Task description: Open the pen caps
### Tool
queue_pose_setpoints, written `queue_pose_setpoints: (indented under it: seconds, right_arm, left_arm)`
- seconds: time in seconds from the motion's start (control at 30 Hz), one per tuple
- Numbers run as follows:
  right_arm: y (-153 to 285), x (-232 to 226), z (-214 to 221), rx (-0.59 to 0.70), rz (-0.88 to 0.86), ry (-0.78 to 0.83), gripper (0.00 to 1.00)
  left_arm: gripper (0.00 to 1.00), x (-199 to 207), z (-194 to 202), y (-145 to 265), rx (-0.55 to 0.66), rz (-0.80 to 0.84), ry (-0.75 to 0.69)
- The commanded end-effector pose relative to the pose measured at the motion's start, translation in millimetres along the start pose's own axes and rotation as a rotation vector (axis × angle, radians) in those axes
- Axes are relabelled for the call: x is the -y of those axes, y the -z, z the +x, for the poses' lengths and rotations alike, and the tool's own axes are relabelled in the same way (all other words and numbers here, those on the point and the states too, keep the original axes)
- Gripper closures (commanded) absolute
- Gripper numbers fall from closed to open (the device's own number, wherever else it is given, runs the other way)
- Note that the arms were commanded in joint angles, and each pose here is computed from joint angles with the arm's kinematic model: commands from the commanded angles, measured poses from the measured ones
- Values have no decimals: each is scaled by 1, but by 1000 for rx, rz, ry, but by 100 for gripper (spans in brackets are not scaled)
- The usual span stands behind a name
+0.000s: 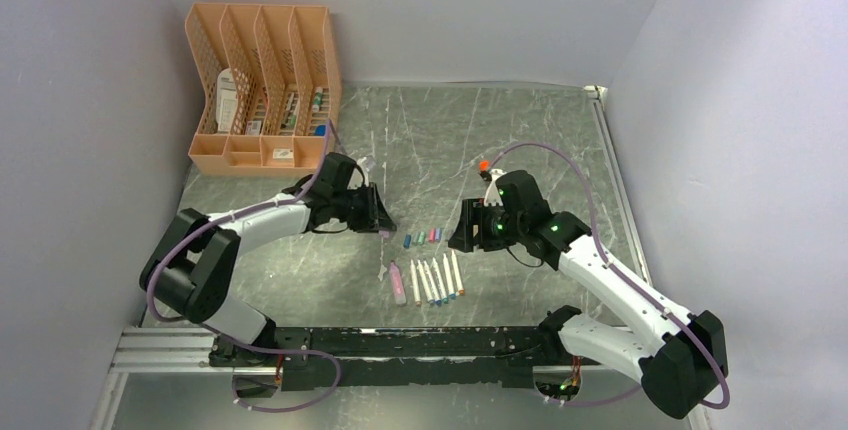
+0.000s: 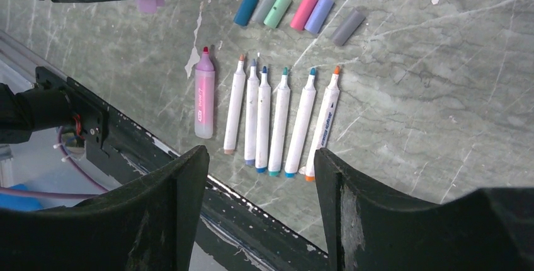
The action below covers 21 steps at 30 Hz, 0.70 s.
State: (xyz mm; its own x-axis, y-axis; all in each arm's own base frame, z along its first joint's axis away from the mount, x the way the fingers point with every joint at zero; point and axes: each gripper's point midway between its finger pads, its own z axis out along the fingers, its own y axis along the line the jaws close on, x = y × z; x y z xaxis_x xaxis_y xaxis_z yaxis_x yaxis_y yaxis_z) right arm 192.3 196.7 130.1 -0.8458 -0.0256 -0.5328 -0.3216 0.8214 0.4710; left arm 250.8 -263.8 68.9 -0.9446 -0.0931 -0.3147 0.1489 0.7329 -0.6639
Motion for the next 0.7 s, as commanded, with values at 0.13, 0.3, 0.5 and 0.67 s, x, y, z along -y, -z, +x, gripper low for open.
queue_pose_setpoints:
  seconds: [0.13,0.3,0.5,0.67]
  right_arm:
    - [7,-4,-9,22,1,-9,38]
    - [7,-3,-5,13,0,-13,38]
    - [9,-4,-3,13,-7,-18,37]
    - [9,-4,-4,16,-10,-8,37]
  left_arm:
    - [82,7,-12,-19,46,30,-42]
    - [81,-2,-5,-31,28,11,-24]
    - [79,-7,-2,-42,15,-6,-19]
    - [75,-12,2,-50,-8,-25,-19]
